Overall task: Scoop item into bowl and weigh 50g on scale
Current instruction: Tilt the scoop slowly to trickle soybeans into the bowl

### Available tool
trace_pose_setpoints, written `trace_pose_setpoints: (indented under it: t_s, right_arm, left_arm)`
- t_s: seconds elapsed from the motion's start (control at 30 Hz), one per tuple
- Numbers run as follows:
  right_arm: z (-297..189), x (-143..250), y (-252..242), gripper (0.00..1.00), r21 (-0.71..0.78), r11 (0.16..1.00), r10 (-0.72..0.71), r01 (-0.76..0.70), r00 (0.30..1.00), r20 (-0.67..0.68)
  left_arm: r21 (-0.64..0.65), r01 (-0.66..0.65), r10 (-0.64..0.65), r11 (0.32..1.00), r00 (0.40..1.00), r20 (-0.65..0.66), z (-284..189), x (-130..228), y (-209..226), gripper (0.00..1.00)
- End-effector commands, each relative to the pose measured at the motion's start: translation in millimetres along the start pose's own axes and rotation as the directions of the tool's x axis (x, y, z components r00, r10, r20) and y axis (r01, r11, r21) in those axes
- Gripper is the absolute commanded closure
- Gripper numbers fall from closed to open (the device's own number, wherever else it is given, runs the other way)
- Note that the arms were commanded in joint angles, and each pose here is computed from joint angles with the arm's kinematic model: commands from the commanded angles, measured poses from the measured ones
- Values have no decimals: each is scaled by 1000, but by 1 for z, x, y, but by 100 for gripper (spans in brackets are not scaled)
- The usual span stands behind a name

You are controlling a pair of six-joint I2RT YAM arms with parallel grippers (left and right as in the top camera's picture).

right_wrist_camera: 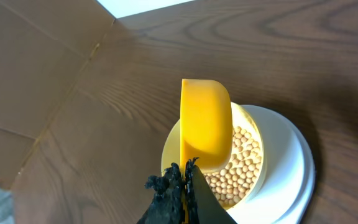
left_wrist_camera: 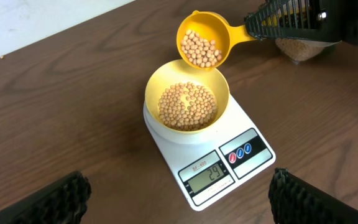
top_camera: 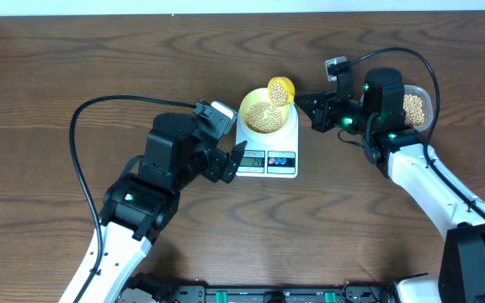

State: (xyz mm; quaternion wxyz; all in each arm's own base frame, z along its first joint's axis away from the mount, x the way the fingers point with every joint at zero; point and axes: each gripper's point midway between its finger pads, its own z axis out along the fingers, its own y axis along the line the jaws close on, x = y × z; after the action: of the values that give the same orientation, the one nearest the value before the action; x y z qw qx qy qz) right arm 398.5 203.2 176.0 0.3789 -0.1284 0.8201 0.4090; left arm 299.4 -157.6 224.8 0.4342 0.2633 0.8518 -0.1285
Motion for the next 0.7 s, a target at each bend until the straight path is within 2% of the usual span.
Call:
trace_pose_setpoints:
  t_s: [0.0,0.3,0.67]
  right_arm:
    - [3,2,0,99,-3,998,-66,66,998,-9]
    - [7,9,-5,99,0,997,-72,72,997,-32]
    - [14,17,8,99,-38,955,-295,294,954,-48]
  left_arm:
    - [-16,10,-10,1000,1000,0,-1,1,3,6]
    - [-16,10,-10,1000,1000,0,-1,1,3,6]
    - [-16,10,-10,1000,1000,0,-1,1,3,7]
